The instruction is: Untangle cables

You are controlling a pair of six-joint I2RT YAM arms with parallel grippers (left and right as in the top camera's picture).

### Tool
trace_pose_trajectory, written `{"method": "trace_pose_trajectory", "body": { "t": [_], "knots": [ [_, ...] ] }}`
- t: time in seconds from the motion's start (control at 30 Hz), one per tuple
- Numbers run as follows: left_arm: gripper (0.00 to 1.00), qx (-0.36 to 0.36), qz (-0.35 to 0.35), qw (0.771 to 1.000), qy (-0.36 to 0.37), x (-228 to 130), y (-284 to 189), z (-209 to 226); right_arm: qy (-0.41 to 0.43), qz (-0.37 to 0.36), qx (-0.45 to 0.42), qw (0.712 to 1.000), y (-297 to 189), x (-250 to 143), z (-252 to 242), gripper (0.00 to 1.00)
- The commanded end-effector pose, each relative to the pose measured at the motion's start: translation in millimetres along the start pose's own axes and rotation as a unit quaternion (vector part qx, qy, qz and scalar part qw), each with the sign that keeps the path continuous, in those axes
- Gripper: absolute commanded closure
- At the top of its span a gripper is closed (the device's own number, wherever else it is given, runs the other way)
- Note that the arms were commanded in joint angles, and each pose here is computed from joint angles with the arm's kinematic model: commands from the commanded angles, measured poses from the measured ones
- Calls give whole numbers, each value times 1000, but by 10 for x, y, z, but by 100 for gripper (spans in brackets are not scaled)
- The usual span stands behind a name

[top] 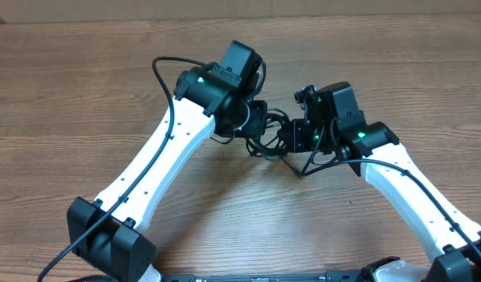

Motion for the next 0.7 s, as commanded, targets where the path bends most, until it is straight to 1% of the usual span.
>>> {"method": "trace_pose_trajectory", "body": {
  "t": [0.0, 0.07, 0.13, 0.23, 0.37, 0.47, 0.53, 0.6, 0.67],
  "knots": [
    [96, 148, -78, 985, -31, 193, -327, 557, 24, -36, -134, 990, -123, 110, -442, 93],
    [96, 171, -83, 981, -40, 208, -370, 671, 21, -41, -137, 989, -154, 121, -440, 93],
    [96, 193, -86, 976, -50, 214, -415, 783, 19, -49, -134, 990, -215, 157, -404, 96],
    [96, 224, -90, 967, -78, 196, -498, 961, 17, -69, -129, 989, -406, 266, -314, 96],
    [96, 234, -95, 961, -113, 183, -606, 1121, 13, -108, -135, 985, -751, 457, -186, 96],
    [96, 250, -120, 948, -155, 183, -781, 1295, 10, -150, -165, 975, -1105, 584, -128, 96],
    [96, 250, -135, 941, -185, 179, -883, 1380, 3, -165, -140, 976, -1240, 616, 6, 96],
    [96, 250, -147, 933, -211, 168, -978, 1462, -9, -169, -88, 982, -1346, 596, 202, 96],
    [96, 253, -156, 928, -225, 162, -1049, 1529, -16, -177, -69, 982, -1434, 572, 282, 96]
  ]
}}
Point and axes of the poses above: each gripper's point midway between its finger pads, its own y axis out along the fingers, its own z axis along the line the jaws close on, x = y × z, the point moved 3 cm from there along -y, back along the fingers, and after that the axes turned 2 degrees about y, right-handed, at the moved point
